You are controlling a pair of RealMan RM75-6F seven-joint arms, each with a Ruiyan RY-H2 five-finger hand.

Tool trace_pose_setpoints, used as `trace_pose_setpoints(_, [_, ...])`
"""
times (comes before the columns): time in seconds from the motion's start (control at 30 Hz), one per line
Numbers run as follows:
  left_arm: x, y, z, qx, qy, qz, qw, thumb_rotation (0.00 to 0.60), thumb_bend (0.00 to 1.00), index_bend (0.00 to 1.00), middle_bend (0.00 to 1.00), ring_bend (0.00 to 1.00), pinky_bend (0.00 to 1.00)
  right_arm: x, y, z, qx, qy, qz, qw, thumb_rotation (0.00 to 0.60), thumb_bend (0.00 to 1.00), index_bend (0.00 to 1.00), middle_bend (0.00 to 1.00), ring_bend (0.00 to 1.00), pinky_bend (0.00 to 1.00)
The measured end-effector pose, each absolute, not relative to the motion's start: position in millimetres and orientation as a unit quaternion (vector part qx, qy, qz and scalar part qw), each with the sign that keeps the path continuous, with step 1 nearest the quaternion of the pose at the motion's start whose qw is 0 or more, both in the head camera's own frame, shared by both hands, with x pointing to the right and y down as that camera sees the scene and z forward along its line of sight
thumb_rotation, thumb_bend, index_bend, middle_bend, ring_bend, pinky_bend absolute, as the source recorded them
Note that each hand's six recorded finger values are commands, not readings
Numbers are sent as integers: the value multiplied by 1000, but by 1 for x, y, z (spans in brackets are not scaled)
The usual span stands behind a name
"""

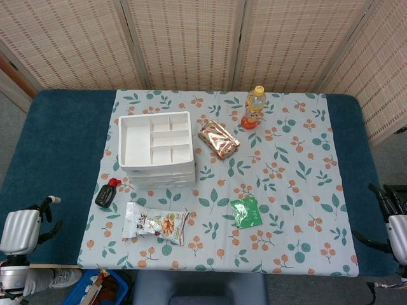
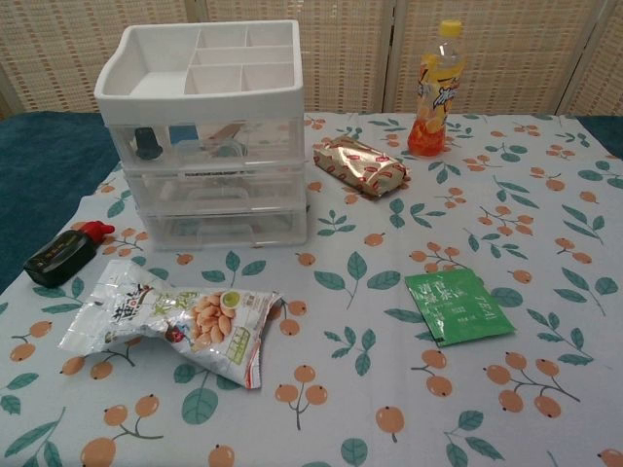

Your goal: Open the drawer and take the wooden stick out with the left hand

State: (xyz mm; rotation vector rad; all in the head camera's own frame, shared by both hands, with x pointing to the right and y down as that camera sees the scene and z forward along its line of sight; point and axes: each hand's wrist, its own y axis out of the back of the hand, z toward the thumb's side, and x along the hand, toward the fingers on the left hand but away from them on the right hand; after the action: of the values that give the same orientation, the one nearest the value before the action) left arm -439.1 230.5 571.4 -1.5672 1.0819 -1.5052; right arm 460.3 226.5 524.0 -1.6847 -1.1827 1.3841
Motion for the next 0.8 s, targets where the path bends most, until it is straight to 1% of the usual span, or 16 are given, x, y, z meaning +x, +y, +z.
trace_pose_setpoints(0.2, [-438, 231, 572, -608, 421, -577, 347, 600, 260, 349, 645, 602, 702, 458, 226, 523, -644, -450, 525, 328, 600, 120, 0, 131, 84, 133])
trace_pose_setpoints(0.4, [-431, 230, 573, -631, 432, -558, 323, 600, 260, 353, 645, 606, 710, 457, 224, 519, -641, -454, 520, 335, 600, 120, 0, 131, 84, 133])
trace_pose_setpoints(0.6, [-411, 227, 576, -684, 453, -506, 267, 600, 260, 357, 646, 646, 796, 455, 222, 518, -643, -453, 518, 337, 600, 121, 0, 131, 84, 133])
trace_pose_setpoints(0.7, [-394, 224, 579, -718, 455, -472, 232, 600, 260, 356, 650, 686, 868, 454, 220, 519, -644, -451, 517, 338, 600, 120, 0, 131, 84, 133])
trace_pose_setpoints(0.8, [-373, 223, 585, -756, 445, -441, 191, 600, 260, 340, 670, 718, 961, 453, 219, 518, -644, -451, 516, 339, 600, 120, 0, 131, 84, 133])
